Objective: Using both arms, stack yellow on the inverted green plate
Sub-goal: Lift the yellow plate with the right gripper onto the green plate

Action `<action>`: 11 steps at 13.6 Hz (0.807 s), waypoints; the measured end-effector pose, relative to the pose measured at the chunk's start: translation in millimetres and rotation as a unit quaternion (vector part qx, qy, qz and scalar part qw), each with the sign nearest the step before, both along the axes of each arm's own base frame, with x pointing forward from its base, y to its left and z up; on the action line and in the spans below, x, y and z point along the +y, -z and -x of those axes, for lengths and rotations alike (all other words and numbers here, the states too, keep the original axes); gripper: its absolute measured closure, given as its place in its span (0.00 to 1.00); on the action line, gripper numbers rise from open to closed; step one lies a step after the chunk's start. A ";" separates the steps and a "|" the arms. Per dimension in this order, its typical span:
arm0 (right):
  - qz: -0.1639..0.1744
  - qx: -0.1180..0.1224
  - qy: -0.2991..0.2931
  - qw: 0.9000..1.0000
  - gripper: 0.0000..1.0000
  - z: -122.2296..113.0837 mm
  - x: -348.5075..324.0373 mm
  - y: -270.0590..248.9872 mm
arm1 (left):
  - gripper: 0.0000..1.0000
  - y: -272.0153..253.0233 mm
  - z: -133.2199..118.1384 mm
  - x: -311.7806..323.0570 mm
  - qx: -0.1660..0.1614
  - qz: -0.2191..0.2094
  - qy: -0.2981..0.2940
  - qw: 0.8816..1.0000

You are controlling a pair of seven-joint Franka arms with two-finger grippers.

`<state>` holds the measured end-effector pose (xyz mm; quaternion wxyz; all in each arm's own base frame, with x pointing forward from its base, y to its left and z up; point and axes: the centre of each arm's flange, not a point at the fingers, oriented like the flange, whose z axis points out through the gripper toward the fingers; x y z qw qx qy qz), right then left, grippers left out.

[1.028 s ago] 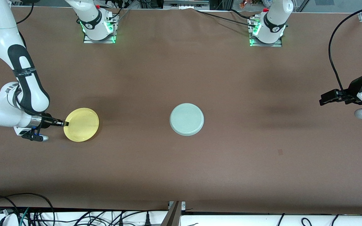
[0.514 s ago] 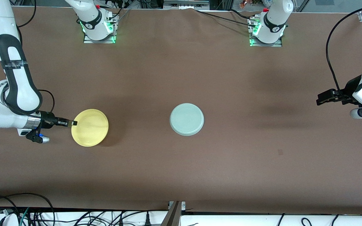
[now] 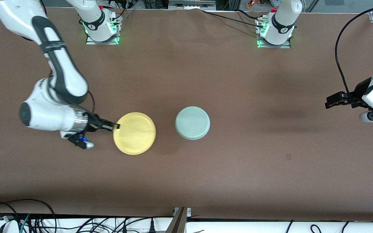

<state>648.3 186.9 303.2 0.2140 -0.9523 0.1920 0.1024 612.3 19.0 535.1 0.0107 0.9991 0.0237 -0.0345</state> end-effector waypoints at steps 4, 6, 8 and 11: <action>0.007 -0.021 0.047 0.999 0.97 21.3 101.4 14.6 | 0.00 -0.2 0.0 0.1 0.000 0.000 0.000 1.000; 0.005 -0.035 0.064 0.997 0.97 37.0 147.5 32.5 | 0.00 -0.3 -0.1 0.1 0.000 0.000 0.000 1.000; 0.007 -0.046 0.072 0.996 0.97 56.4 185.0 53.8 | 0.00 -0.4 -0.1 0.1 0.000 0.000 0.000 1.000; 0.023 -0.047 0.065 0.997 0.97 86.1 219.8 83.5 | 0.00 -0.4 -0.1 0.2 -0.001 0.000 0.000 1.000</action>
